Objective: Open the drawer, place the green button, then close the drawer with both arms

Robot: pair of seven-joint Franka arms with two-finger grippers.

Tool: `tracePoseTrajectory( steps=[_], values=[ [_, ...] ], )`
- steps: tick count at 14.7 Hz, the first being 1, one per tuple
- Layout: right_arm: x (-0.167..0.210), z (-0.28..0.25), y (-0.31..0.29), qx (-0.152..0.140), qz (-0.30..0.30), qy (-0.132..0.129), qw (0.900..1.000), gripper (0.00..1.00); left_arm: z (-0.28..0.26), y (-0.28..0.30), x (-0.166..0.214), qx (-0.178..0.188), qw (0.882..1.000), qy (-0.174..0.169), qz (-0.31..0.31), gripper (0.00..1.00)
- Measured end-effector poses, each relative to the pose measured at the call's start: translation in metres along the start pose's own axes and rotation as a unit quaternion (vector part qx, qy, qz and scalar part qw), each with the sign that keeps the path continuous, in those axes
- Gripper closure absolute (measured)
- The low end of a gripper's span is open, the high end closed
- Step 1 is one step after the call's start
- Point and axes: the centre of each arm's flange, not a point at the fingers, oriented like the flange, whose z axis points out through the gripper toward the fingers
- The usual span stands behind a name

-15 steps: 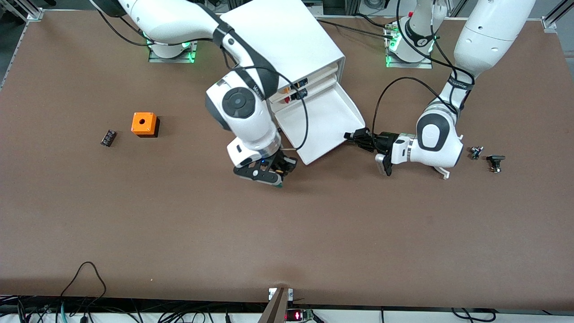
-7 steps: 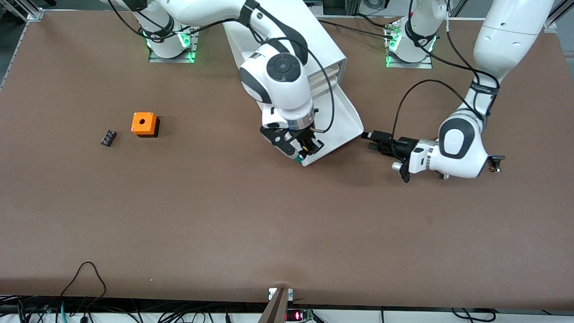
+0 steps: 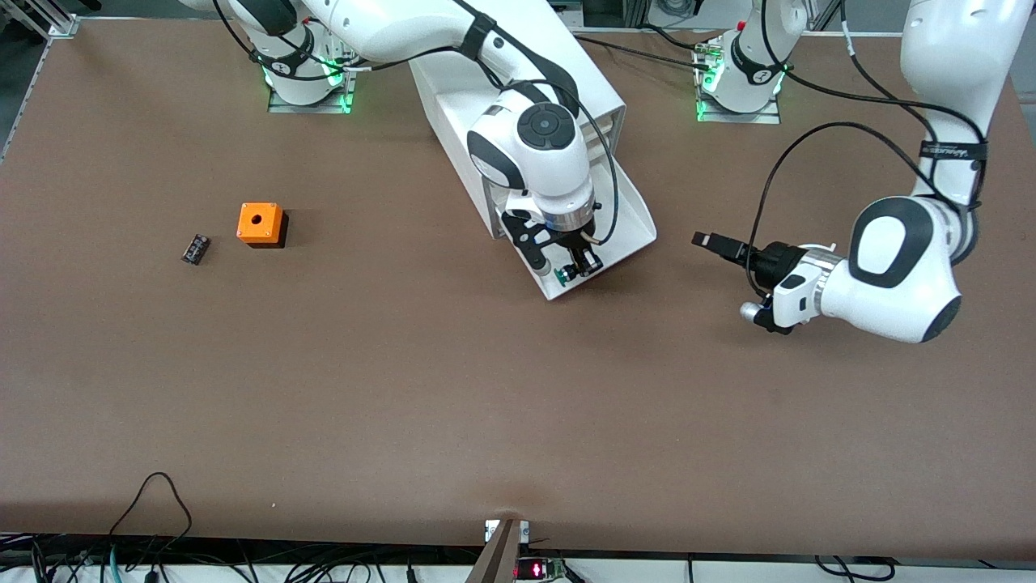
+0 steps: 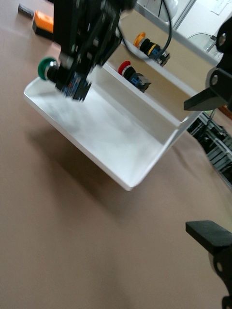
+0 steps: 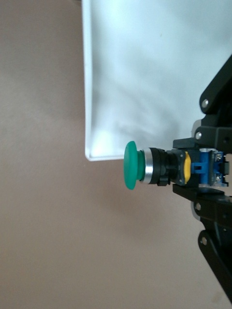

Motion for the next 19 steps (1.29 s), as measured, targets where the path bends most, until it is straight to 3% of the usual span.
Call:
tracePoseTrajectory(
  steps=[4, 7, 9, 14, 16, 19],
  values=[
    [-0.017, 0.034, 0.017, -0.013, 0.009, 0.008, 1.000, 0.67, -0.040, 0.037, -0.024, 0.019, 0.998, -0.017, -0.060, 0.00],
    [-0.025, 0.034, 0.019, -0.013, 0.020, 0.007, 1.000, 0.67, -0.070, 0.055, -0.042, 0.063, 0.994, -0.007, -0.084, 0.00],
    [-0.026, 0.033, 0.019, -0.011, 0.021, 0.007, 1.000, 0.54, -0.090, 0.061, -0.052, 0.102, 0.991, 0.011, -0.090, 0.00],
    [-0.019, 0.028, 0.013, -0.003, 0.018, 0.014, 1.000, 0.05, -0.132, 0.066, -0.068, 0.197, 0.973, 0.061, -0.104, 0.00],
    [-0.006, 0.027, 0.006, 0.003, -0.005, 0.025, 1.000, 0.00, -0.150, 0.070, -0.075, 0.233, 0.963, 0.084, -0.105, 0.00],
    [0.016, 0.024, -0.004, 0.005, -0.061, 0.034, 0.998, 0.00, -0.160, 0.072, -0.070, 0.250, 0.957, 0.116, -0.089, 0.00]
  ],
)
